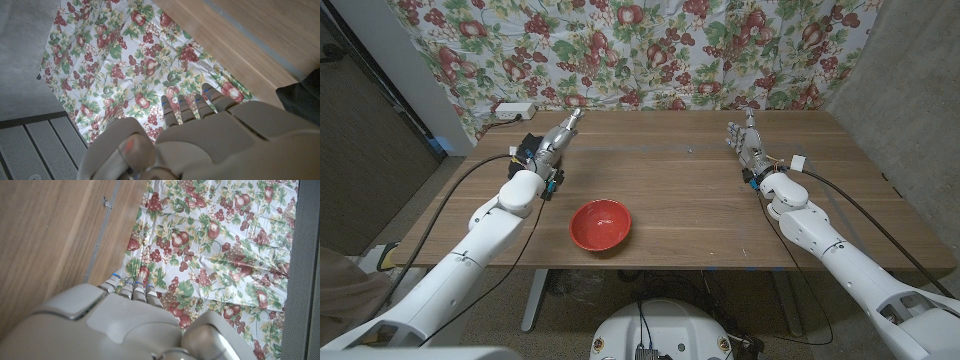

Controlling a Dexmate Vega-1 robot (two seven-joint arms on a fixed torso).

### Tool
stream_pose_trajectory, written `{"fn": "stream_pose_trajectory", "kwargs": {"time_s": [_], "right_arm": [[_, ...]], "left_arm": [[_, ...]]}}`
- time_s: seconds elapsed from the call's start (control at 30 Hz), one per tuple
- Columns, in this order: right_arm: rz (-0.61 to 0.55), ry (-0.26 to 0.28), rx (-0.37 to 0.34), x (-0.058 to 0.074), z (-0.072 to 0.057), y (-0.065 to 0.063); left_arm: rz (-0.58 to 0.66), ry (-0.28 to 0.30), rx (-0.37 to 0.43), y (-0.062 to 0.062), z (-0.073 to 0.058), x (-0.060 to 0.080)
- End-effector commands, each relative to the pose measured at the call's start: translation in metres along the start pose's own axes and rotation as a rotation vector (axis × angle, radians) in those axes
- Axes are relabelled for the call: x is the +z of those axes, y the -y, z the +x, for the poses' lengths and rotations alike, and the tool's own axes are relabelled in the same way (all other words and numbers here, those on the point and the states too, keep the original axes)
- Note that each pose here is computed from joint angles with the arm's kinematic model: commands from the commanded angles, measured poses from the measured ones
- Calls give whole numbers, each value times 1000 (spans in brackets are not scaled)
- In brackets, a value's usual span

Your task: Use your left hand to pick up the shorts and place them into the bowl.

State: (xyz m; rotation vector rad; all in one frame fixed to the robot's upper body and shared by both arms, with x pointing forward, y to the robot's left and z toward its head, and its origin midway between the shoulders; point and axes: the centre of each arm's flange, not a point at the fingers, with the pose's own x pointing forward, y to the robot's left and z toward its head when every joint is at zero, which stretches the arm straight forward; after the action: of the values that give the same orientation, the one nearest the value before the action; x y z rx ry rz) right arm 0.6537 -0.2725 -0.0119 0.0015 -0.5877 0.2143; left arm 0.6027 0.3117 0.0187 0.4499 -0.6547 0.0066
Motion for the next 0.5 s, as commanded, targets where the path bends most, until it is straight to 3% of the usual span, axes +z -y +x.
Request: {"fn": "stream_pose_trajectory", "kwargs": {"time_s": [0.03, 0.5], "right_arm": [[-3, -6, -2, 0, 0, 1], [0, -15, -8, -3, 3, 0]], "left_arm": [[112, -1, 0, -6, 10, 6], [159, -10, 42, -7, 4, 4]]}}
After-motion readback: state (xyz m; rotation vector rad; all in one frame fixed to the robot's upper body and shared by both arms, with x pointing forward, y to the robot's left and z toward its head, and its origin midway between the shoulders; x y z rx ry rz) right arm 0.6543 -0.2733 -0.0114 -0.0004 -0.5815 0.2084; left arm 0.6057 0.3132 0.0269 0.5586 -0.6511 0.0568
